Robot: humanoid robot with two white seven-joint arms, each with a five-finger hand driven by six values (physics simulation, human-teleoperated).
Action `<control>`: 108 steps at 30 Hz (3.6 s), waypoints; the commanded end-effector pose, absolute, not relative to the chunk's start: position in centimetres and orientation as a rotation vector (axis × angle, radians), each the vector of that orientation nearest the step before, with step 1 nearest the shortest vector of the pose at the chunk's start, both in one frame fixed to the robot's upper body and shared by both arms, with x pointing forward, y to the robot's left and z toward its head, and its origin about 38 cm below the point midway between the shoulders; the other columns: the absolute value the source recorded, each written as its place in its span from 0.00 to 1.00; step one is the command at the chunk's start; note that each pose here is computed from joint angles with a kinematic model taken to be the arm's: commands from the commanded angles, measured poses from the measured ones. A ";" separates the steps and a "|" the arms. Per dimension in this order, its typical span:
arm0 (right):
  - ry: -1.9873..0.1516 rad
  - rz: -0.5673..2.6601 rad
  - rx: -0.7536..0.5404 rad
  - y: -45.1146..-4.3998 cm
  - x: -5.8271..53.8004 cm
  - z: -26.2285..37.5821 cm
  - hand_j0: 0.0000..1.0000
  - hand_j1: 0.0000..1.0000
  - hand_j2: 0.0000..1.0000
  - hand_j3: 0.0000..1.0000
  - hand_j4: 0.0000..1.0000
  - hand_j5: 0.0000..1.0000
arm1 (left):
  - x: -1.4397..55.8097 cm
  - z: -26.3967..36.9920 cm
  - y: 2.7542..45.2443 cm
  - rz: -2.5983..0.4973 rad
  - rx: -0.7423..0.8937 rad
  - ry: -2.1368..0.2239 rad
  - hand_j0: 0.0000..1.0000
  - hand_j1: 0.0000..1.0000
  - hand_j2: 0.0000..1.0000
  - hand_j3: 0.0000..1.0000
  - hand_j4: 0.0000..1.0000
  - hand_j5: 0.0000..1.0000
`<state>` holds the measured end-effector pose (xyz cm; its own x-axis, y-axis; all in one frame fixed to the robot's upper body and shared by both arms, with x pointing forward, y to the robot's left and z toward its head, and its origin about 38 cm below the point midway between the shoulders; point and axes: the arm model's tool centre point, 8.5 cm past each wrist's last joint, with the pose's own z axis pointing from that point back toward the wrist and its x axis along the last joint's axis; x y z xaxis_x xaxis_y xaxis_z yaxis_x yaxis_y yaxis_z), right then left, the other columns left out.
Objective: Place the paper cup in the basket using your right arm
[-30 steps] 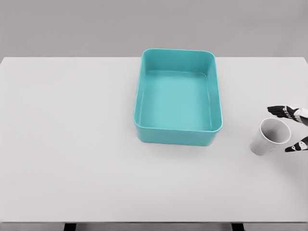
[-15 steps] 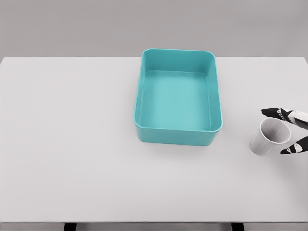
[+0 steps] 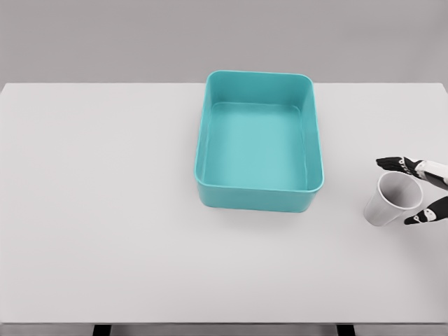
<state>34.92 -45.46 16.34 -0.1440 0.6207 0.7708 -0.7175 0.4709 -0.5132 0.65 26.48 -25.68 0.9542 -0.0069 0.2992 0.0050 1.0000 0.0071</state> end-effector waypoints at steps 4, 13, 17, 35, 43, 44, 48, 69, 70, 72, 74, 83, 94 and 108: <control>-1.271 1.157 0.108 -45.2 35.0 16.4 1.00 1.00 1.00 1.00 1.00 1.00 | 0.7 -25.7 26.5 -0.005 0.006 -0.304 1.00 1.00 1.00 1.00 1.00 1.00; -1.276 1.167 0.119 -44.7 34.9 16.4 1.00 1.00 1.00 1.00 1.00 1.00 | 0.7 -25.7 26.5 -0.005 0.006 -0.304 1.00 1.00 1.00 1.00 1.00 1.00; -1.281 1.172 0.125 -44.4 34.9 16.5 1.00 1.00 1.00 1.00 1.00 1.00 | 0.7 -25.7 26.5 -0.005 0.006 -0.304 1.00 1.00 1.00 1.00 1.00 1.00; -1.283 1.176 0.128 -44.2 34.9 16.6 0.85 0.85 0.85 0.85 0.85 0.85 | 0.7 -25.7 26.5 -0.005 0.006 -0.304 1.00 1.00 1.00 1.00 1.00 1.00; -1.318 1.196 0.132 -43.9 35.1 17.1 0.86 0.86 0.86 0.86 0.86 0.86 | 0.7 -25.7 26.5 -0.005 0.006 -0.304 1.00 1.00 1.00 1.00 1.00 1.00; -1.319 1.196 0.131 -43.9 35.1 17.2 0.87 0.87 0.87 0.87 0.87 0.87 | 0.7 -25.7 26.5 -0.005 0.006 -0.304 1.00 1.00 1.00 1.00 1.00 1.00; -1.327 1.199 0.131 -43.8 35.2 17.4 0.87 0.87 0.87 0.87 0.87 0.87 | 0.5 -25.7 26.5 -0.005 0.006 -0.301 1.00 1.00 1.00 1.00 1.00 1.00; -1.424 1.160 0.179 -43.1 35.4 18.5 0.74 0.74 0.74 0.74 0.74 0.74 | 0.7 -25.7 26.5 -0.005 0.006 -0.304 1.00 1.00 1.00 1.00 1.00 1.00; -1.427 1.158 0.180 -43.1 35.4 18.5 0.74 0.74 0.74 0.74 0.74 0.74 | 0.6 -25.7 26.5 -0.005 0.006 -0.303 1.00 1.00 1.00 1.00 1.00 1.00; -1.435 1.158 0.179 -43.0 35.6 18.7 0.74 0.74 0.74 0.74 0.74 0.74 | 0.6 -25.7 26.5 -0.005 0.006 -0.303 1.00 1.00 1.00 1.00 1.00 1.00; -1.447 1.140 0.188 -43.0 35.7 18.9 0.74 0.74 0.74 0.74 0.74 0.74 | 0.7 -25.7 26.5 -0.005 0.006 -0.304 1.00 1.00 1.00 1.00 1.00 1.00; -1.500 1.147 0.193 -42.3 36.3 20.0 0.74 0.74 0.74 0.74 0.74 0.74 | 0.7 -25.7 26.5 -0.005 0.006 -0.304 1.00 1.00 1.00 1.00 1.00 1.00; -1.591 1.147 0.196 -41.0 37.5 21.8 0.74 0.74 0.74 0.74 0.74 0.74 | 0.7 -25.7 26.5 -0.005 0.006 -0.304 1.00 1.00 1.00 1.00 1.00 1.00; -1.680 1.134 0.215 -39.2 39.1 23.4 0.73 0.73 0.73 0.73 0.73 0.73 | 0.6 -25.7 26.5 -0.005 0.006 -0.303 1.00 1.00 1.00 1.00 1.00 1.00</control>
<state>39.14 -39.37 23.66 -0.4390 0.3828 0.8129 -0.6189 0.5271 -0.5824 0.55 26.48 -25.68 0.9546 -0.0069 0.2978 0.0050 1.0000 0.0071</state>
